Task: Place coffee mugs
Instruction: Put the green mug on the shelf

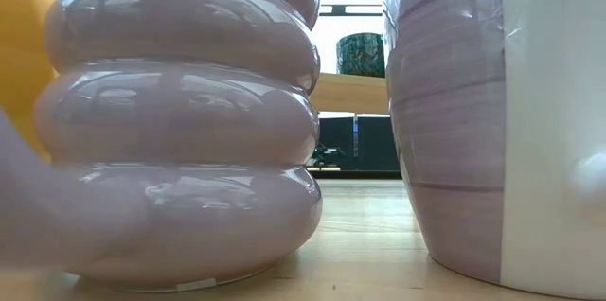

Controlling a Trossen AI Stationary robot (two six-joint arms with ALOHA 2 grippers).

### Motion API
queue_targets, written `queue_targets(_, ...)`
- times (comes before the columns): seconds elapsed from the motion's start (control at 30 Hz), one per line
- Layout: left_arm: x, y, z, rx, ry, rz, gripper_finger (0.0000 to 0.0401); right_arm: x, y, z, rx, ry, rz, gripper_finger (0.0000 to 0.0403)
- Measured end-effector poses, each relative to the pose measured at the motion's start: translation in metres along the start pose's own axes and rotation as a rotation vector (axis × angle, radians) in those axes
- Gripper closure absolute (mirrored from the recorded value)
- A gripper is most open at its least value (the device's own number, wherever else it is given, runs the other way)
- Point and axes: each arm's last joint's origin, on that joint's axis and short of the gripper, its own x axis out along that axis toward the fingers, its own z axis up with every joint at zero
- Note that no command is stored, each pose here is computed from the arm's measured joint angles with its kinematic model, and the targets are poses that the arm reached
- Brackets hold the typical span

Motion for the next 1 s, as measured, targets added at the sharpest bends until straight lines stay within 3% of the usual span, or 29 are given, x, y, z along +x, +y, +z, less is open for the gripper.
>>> queue_targets(0.13, -0.023, -0.006, 0.004, 0.018, -0.14, -0.05, 0.025, 0.02, 0.011, -0.001, -0.065, 0.035, 0.006, 0.0223)
queue_targets(0.37, -0.077, -0.017, 0.016, 0.081, -0.525, -0.159, 0.025, 0.062, 0.021, -0.003, -0.2, 0.124, 0.046, 0.0223)
queue_targets(0.63, -0.135, -0.023, 0.02, 0.159, -0.849, -0.283, 0.025, 0.115, 0.039, -0.011, -0.433, 0.194, 0.102, 0.0222)
queue_targets(0.8, -0.153, -0.026, 0.022, 0.186, -0.975, -0.333, 0.025, 0.14, 0.043, -0.017, -0.486, 0.241, 0.15, 0.0223)
queue_targets(1.0, -0.158, -0.027, 0.023, 0.169, -1.019, -0.347, 0.025, 0.169, 0.047, -0.025, -0.546, 0.281, 0.175, 0.0231)
